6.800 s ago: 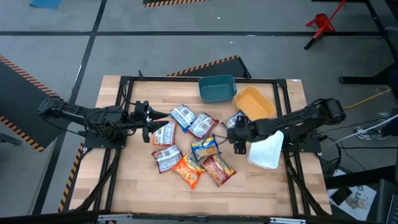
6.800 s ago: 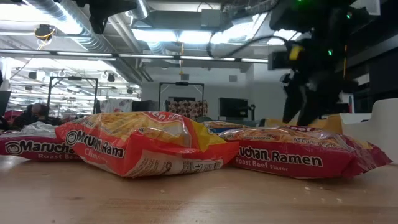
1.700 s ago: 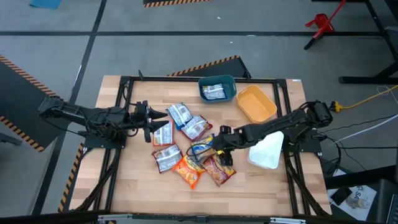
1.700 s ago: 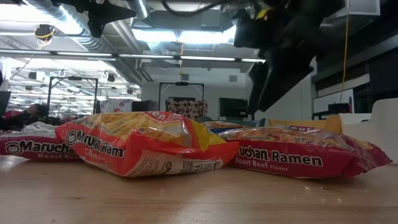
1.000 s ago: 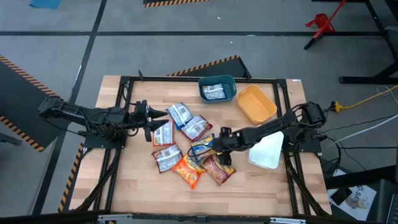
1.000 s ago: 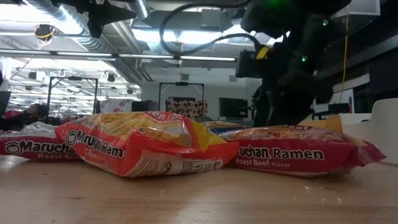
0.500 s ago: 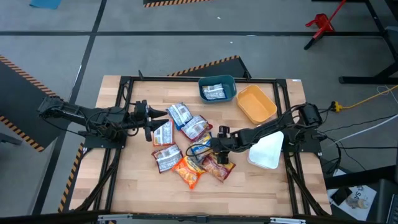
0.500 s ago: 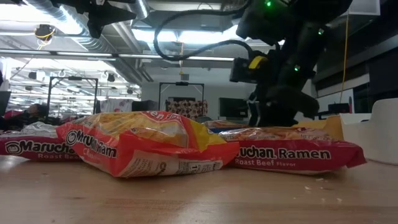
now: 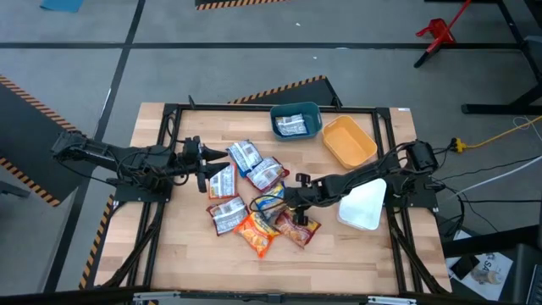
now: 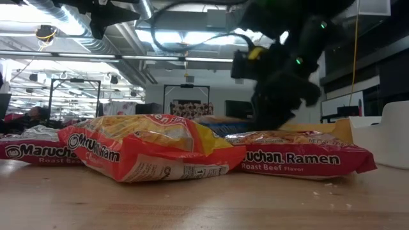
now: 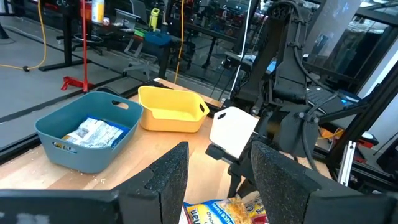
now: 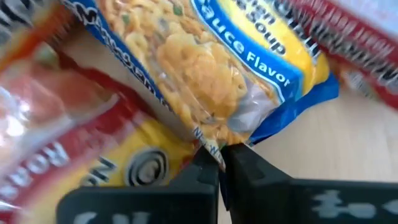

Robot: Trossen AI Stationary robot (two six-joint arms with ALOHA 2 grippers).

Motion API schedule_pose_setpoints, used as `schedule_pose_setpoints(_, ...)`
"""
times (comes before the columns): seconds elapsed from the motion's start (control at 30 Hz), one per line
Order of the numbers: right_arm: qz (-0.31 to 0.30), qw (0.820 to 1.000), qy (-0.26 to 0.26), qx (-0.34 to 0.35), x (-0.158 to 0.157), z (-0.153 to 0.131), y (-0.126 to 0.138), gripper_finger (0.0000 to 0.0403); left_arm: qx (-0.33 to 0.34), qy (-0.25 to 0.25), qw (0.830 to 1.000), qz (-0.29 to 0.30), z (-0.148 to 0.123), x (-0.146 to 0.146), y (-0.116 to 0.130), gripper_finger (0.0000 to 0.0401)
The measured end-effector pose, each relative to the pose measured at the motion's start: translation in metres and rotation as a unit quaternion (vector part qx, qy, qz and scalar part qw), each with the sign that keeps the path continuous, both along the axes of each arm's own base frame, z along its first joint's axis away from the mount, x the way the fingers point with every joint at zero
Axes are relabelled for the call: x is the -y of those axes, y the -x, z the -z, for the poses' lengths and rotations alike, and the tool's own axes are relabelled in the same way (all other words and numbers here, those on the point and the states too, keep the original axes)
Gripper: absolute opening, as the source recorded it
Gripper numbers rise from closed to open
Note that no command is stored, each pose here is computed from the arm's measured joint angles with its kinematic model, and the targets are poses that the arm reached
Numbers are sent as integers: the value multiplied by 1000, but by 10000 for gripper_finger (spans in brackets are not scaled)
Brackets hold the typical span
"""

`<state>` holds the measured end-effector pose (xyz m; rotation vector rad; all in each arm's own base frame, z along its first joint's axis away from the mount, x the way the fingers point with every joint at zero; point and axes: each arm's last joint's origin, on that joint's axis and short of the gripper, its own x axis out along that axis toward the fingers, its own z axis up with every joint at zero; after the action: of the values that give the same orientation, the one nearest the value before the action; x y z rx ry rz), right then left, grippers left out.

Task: Sort Maruchan noodles
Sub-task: Put the bottom blue noodle pack into the blue bin

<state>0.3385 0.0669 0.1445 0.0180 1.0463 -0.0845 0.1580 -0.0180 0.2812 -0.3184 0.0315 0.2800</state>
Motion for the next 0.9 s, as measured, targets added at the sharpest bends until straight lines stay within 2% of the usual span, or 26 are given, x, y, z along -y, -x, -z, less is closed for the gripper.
schedule_pose_setpoints(0.3,6,1000,16,0,-1,-50,-23,0,0,0,1000,0,0,0,0,170)
schedule_pose_setpoints(0.8,30,996,82,17,53,-131,-44,0,-11,-2,1000,1,2,0,0,170)
schedule_pose_setpoints(0.9,12,996,88,20,62,-141,-43,0,-11,-2,1000,1,2,0,0,170)
